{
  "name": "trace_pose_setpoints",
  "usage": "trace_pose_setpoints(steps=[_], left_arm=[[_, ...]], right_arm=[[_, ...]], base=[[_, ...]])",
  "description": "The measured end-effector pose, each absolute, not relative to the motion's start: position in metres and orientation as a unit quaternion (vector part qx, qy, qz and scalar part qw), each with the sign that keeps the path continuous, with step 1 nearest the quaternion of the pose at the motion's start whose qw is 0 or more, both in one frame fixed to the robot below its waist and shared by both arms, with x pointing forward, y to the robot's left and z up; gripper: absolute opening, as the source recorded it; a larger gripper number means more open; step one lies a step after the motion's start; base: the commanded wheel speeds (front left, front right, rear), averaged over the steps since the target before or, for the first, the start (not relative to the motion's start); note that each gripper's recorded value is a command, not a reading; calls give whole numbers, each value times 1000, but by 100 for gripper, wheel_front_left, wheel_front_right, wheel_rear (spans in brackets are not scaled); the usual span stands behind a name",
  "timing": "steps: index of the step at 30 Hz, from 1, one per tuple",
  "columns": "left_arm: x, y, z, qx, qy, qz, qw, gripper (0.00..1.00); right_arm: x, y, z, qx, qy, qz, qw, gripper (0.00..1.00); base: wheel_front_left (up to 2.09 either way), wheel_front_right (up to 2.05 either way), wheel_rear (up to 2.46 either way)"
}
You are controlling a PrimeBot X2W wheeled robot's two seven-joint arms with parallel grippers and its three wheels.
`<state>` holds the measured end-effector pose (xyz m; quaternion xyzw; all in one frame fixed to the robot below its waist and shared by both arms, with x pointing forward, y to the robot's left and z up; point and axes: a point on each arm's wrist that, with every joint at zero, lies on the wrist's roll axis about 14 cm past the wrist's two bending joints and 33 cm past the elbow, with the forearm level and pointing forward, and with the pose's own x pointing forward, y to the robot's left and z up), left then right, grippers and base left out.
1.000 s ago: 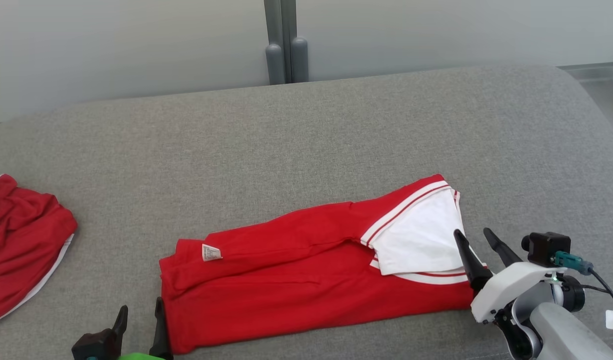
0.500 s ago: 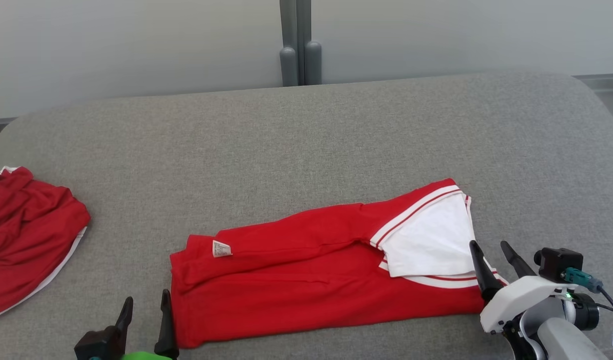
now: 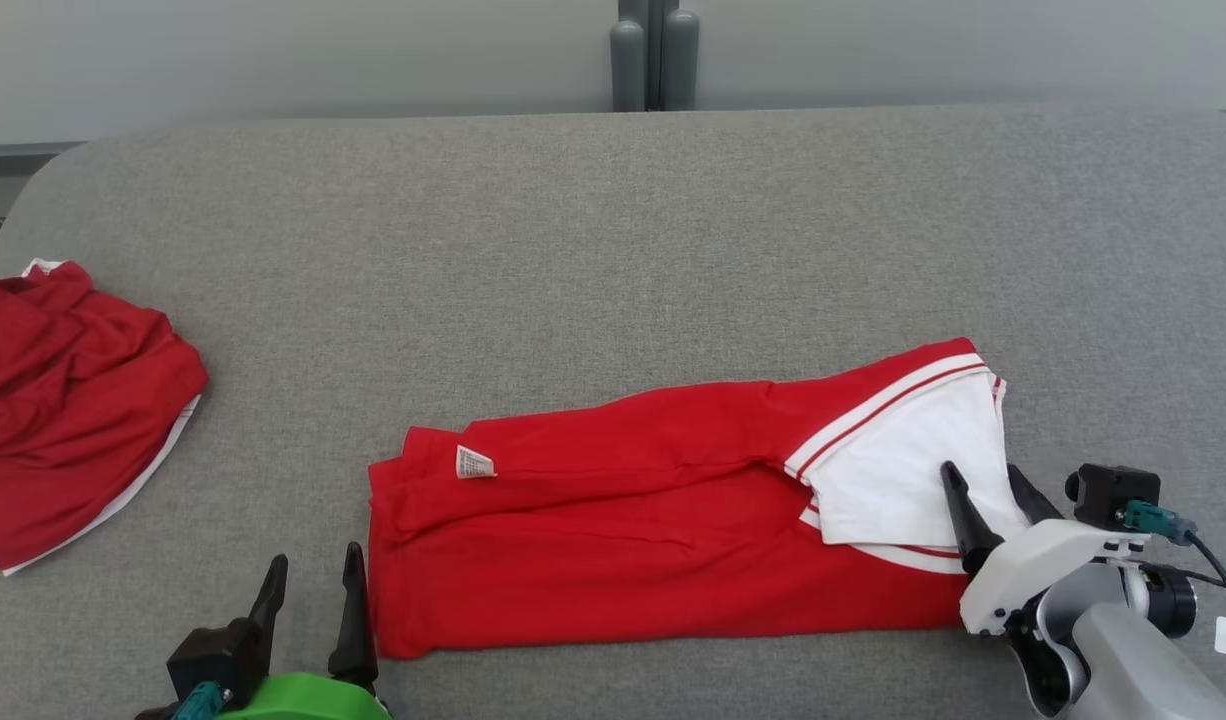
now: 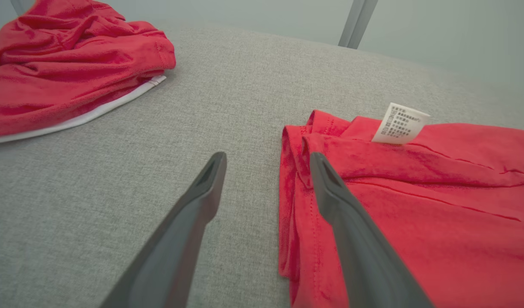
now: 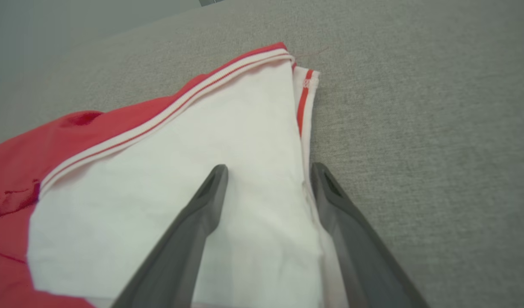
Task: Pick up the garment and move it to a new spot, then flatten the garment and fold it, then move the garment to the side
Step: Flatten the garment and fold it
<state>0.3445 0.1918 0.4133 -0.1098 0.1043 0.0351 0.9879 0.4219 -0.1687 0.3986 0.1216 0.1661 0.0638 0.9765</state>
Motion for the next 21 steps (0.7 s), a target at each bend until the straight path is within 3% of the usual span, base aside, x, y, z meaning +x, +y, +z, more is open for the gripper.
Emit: trace_pose_setpoints(steps=[9,10,11,12,13,21], left_arm=[[342,198,409,-115,110,48,986,100],[342,198,409,-116,110,47,986,100],[342,197,409,-116,111,46,986,100],[342,196,409,-116,111,45,986,100],[342,196,409,-117,111,45,986,100],[344,194,410,-119,108,42,986,100]], right_arm=[[416,-139,372,139,222,86,961,100],[416,-137,372,139,224,88,961,80],[416,-136,371,138,226,90,960,48],[415,-136,370,137,228,92,960,48],[415,-135,369,138,230,93,959,3],[422,-156,372,129,225,70,963,0]], base=[[0,0,0],[0,0,0],[0,0,0],[0,0,0],[0,0,0],[0,0,0]])
